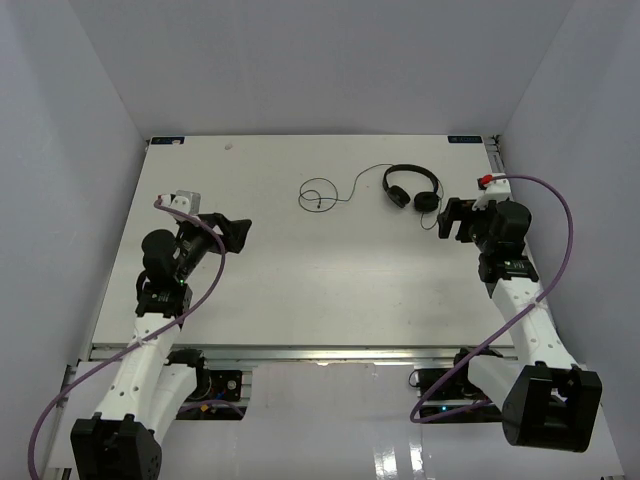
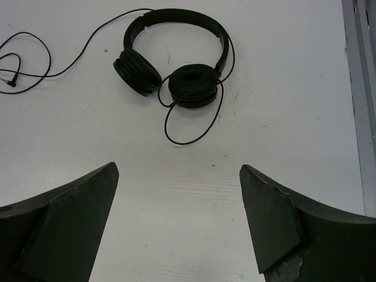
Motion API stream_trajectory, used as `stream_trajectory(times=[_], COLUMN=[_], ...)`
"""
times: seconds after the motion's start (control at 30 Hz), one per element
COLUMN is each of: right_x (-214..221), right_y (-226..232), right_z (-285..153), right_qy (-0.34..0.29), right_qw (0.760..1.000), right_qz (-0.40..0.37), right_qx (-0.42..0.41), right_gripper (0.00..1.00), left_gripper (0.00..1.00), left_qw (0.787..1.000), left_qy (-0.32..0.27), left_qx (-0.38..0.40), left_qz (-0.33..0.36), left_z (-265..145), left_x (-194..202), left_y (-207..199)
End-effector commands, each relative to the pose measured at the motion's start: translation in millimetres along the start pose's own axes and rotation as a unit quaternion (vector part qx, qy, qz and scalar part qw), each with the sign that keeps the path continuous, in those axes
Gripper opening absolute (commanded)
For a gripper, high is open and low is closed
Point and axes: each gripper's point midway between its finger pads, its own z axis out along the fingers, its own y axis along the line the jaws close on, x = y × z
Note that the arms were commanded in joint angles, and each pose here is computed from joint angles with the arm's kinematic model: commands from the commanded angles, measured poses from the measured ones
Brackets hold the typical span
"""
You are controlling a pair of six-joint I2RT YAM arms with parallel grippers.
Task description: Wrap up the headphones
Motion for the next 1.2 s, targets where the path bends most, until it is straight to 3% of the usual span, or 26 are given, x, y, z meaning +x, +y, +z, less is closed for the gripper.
stream_trajectory(times=[0.0, 0.1, 0.2, 0.3, 0.4, 0.5, 0.6, 0.73, 0.9, 1.07, 1.17], right_x=[0.3, 24.6, 48.2, 57.0, 43.1, 31.9, -14.9, -37.1, -46.8, -34.9, -24.4], right_y=[10.7, 46.8, 74.8, 89.1, 102.2, 93.3, 86.9, 74.8, 40.2, 49.7, 68.7], right_z=[-0.6, -2.2, -6.9, -8.4, -0.4, 40.7, 83.8, 151.7, 216.3, 220.2, 207.7], right_qy=[-0.008, 0.026, 0.061, 0.104, 0.08, 0.079, 0.06, 0.078, 0.08, 0.1, 0.113], right_qw=[0.997, 0.971, 0.922, 0.893, 0.869, 0.882, 0.895, 0.921, 0.955, 0.95, 0.946], right_qz=[-0.064, -0.148, -0.234, -0.225, -0.23, -0.215, -0.201, -0.124, -0.112, -0.076, -0.082], right_qx=[-0.049, -0.185, -0.304, -0.375, -0.432, -0.412, -0.393, -0.361, -0.264, -0.286, -0.292], right_gripper=[0.9, 0.9, 0.9, 0.9, 0.9, 0.94, 0.98, 0.9, 0.84, 0.83, 0.98], left_gripper=[0.98, 0.98, 0.98, 0.98, 0.98, 0.98, 0.98, 0.98, 0.98, 0.98, 0.98], left_qw=[0.996, 0.997, 0.997, 0.997, 0.997, 0.997, 0.997, 0.996, 0.996, 0.995, 0.995], left_qy=[0.047, 0.047, 0.046, 0.047, 0.048, 0.053, 0.058, 0.065, 0.072, 0.085, 0.089], left_qx=[0.069, 0.064, 0.06, 0.059, 0.058, 0.057, 0.058, 0.053, 0.044, 0.043, 0.044], left_qz=[-0.016, -0.014, -0.011, -0.01, -0.009, -0.012, -0.014, -0.009, -0.004, -0.005, -0.006], left_z=[0.1, 0.3, 0.3, 0.5, 0.7, 2.2, 3.2, 3.0, 4.7, 8.9, 11.1], left_x=[13.1, 12.8, 12.2, 12.5, 13.1, 16.3, 18.5, 22.1, 26.0, 31.8, 33.2], left_y=[-25.0, -24.1, -23.2, -22.3, -22.2, -21.1, -20.8, -19.0, -14.7, -12.1, -11.2])
